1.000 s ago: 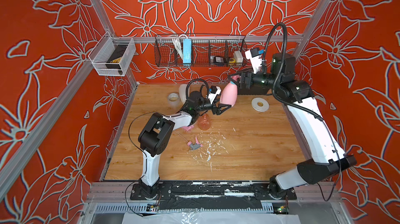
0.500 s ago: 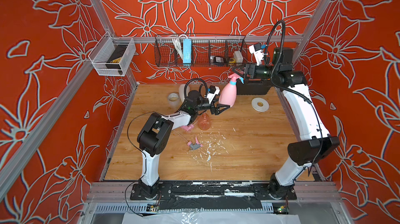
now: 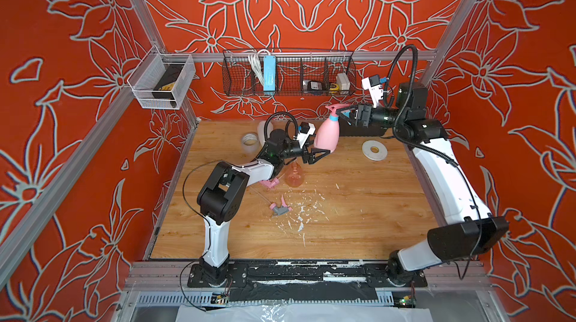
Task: Attach spray nozzles to spray bottles
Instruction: Screw the spray nozzle on the spray bottle.
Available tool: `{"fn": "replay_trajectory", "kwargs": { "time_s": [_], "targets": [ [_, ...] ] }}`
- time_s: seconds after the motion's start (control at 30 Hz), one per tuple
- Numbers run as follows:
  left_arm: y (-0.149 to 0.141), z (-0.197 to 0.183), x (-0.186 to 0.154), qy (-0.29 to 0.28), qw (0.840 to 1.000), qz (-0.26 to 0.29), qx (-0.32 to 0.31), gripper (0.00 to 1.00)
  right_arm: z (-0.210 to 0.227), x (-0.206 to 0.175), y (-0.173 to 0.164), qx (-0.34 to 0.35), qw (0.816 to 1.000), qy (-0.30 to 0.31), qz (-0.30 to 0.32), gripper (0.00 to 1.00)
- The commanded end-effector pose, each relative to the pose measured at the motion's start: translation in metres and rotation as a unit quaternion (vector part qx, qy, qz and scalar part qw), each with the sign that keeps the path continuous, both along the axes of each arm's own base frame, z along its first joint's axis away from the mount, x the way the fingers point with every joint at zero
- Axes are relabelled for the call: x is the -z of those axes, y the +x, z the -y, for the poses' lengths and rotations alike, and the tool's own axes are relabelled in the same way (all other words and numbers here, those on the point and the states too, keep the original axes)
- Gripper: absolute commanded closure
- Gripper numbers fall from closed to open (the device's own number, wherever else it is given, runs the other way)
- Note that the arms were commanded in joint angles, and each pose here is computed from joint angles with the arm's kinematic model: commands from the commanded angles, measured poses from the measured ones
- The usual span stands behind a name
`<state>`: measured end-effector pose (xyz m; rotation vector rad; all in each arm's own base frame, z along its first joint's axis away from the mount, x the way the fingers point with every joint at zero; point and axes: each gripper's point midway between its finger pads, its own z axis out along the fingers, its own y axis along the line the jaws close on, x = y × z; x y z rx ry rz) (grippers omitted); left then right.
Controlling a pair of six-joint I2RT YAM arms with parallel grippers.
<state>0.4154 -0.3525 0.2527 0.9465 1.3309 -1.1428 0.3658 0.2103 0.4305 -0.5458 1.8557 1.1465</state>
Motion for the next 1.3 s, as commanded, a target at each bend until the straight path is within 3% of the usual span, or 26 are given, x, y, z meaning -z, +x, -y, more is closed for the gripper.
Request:
{"fn": "replay_trajectory", "kwargs": {
  "time_s": [0.0, 0.4, 0.67, 0.83, 1.03, 1.1, 1.27],
  "targets": [
    [0.003, 0.001, -0.017, -0.011, 1.0, 0.021, -0.002, 0.64, -0.01, -0.01, -0.011, -0.013, 1.0, 0.005, 0.022, 0.19],
    [-0.005, 0.008, -0.02, -0.01, 1.0, 0.024, 0.005, 0.65, -0.053, 0.004, -0.013, -0.026, 0.999, -0.035, 0.023, 0.22],
    [-0.007, 0.006, -0.017, -0.006, 1.0, 0.022, 0.011, 0.65, -0.022, -0.015, -0.035, -0.013, 0.996, -0.059, 0.062, 0.16],
    [-0.014, 0.006, -0.019, -0.007, 0.999, 0.022, 0.026, 0.65, 0.004, -0.024, -0.02, 0.009, 0.996, -0.051, 0.067, 0.13],
    [-0.019, 0.004, -0.023, -0.008, 0.999, 0.023, 0.033, 0.65, 0.004, -0.016, -0.002, 0.001, 0.996, -0.064, 0.06, 0.12],
    [-0.02, 0.004, -0.026, -0.01, 0.999, 0.024, 0.036, 0.65, -0.001, -0.012, 0.001, -0.016, 0.997, -0.06, 0.051, 0.15],
    [-0.022, 0.005, -0.031, -0.014, 0.999, 0.023, 0.044, 0.65, -0.009, -0.003, 0.003, -0.042, 0.997, -0.046, 0.041, 0.33]
  ]
}}
